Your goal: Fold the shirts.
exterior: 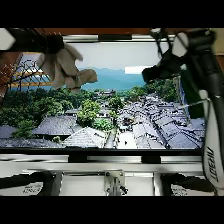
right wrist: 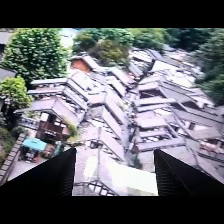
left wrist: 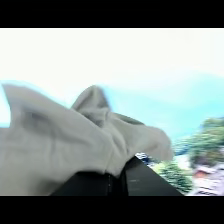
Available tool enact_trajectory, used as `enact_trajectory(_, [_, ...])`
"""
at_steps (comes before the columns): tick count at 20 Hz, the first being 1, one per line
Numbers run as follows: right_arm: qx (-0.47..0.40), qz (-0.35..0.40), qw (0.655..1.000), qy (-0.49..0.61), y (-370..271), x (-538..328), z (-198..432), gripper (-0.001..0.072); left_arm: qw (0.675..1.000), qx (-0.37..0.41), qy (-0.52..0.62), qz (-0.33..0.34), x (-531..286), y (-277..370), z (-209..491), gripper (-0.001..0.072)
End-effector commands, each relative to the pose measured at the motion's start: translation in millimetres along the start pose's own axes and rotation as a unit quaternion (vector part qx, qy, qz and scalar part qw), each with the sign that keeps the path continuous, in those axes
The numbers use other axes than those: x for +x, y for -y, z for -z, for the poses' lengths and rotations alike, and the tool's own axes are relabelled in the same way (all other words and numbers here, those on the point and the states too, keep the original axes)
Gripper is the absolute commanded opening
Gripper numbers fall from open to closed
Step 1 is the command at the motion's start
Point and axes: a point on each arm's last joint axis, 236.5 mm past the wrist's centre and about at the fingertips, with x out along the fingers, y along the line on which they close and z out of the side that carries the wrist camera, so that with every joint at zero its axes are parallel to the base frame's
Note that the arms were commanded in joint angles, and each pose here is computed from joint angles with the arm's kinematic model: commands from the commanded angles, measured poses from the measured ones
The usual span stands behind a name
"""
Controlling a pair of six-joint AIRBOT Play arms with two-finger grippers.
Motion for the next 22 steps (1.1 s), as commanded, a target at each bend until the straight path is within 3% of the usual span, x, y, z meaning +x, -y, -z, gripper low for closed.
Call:
enact_trajectory(1, [0.02, 0.064, 0.997, 0.048, 36.2, -89.6, 26.6, 0.0591, 0.994, 0.056, 0.048, 0.082, -132.7, 85.7, -5.7, 0.0029])
enact_trajectory(4, [0.064, 0.016, 0.99, 0.123, 19.9, -152.1, 39.6, 0.0591, 0.986, 0.074, -0.035, 0.144, -147.9, 139.4, 61.4, 0.003])
enact_trajectory(7, [0.079, -0.03, 0.987, 0.133, 1.2, -177.6, 59.0, 0.0592, 0.966, 0.126, -0.161, 0.158, -111.0, 172.8, 165.7, 0.0029])
enact_trajectory(12, [0.075, -0.054, 0.996, 0.016, -19.9, -114.7, 115.2, 0.0592, 0.942, 0.111, -0.315, 0.027, -52.9, 122.9, 313.0, 0.0031])
enact_trajectory(13, [0.075, -0.055, 0.996, -0.012, -23.1, -91.2, 126.0, 0.0592, 0.939, 0.091, -0.33, 0.009, -50.1, 113.9, 326.1, 0.0065])
enact_trajectory(14, [0.073, -0.057, 0.995, -0.038, -27.1, -69.3, 135.9, 0.0592, 0.938, 0.08, -0.336, -0.001, -48.9, 108.8, 330.2, 0.0273])
enact_trajectory(15, [0.072, -0.063, 0.994, -0.055, -32.4, -46.9, 143.7, 0.0592, 0.94, 0.072, -0.335, -0.005, -48.5, 106.4, 327.7, 0.0586])
enact_trajectory(16, [0.073, -0.068, 0.993, -0.068, -36.9, -29.5, 150.7, 0.0592, 0.942, 0.065, -0.33, -0.007, -48.7, 103.9, 321.5, 0.072])
enact_trajectory(22, [0.023, -0.066, 0.987, -0.143, -38.7, 19.1, 195.9, 0.0592, 0.916, 0.101, -0.385, -0.052, -90.1, 35.1, 307.6, 0.072])
